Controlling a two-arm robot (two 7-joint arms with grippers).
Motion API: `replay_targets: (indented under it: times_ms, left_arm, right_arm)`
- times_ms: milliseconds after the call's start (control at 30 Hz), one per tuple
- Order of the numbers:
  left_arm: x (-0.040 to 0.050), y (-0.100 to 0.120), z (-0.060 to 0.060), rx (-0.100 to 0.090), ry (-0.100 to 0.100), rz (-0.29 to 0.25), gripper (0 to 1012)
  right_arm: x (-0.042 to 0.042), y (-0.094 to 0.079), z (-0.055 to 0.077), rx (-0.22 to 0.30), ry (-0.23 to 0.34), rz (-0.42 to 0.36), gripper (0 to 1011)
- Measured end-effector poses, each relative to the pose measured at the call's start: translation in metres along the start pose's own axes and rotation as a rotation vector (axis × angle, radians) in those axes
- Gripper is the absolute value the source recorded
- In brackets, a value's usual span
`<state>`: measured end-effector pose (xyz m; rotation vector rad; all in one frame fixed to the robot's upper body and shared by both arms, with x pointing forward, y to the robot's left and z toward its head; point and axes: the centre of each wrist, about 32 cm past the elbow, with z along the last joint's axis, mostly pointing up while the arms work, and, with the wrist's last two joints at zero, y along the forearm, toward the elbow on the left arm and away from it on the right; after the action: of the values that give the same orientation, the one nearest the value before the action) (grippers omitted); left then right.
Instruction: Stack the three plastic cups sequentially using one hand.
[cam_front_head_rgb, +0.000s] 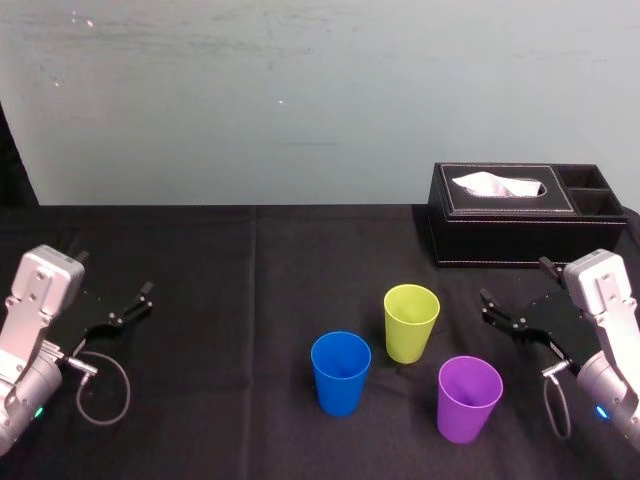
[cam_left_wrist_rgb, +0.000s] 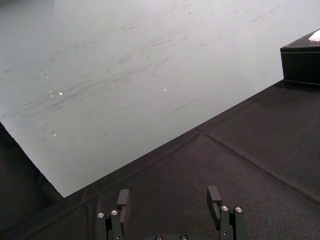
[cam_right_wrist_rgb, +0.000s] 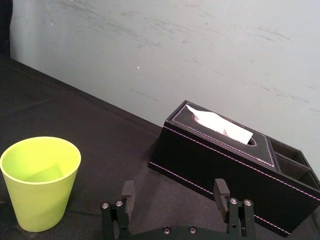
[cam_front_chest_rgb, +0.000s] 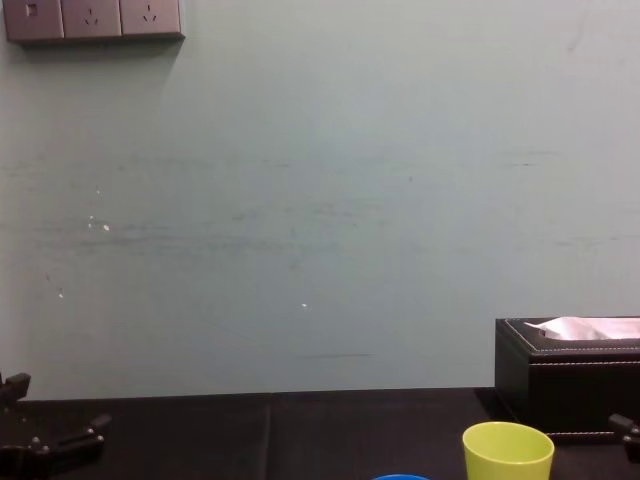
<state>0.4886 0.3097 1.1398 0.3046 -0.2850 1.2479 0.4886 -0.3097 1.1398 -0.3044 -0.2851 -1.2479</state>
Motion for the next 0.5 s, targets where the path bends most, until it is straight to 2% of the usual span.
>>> replay_targets:
  times_ms: [500]
  left_arm:
    - [0.0000, 0.0000, 0.0000, 0.000, 0.000, 0.000, 1000]
  right_arm:
    - [0.0000, 0.0000, 0.0000, 0.000, 0.000, 0.000, 1003]
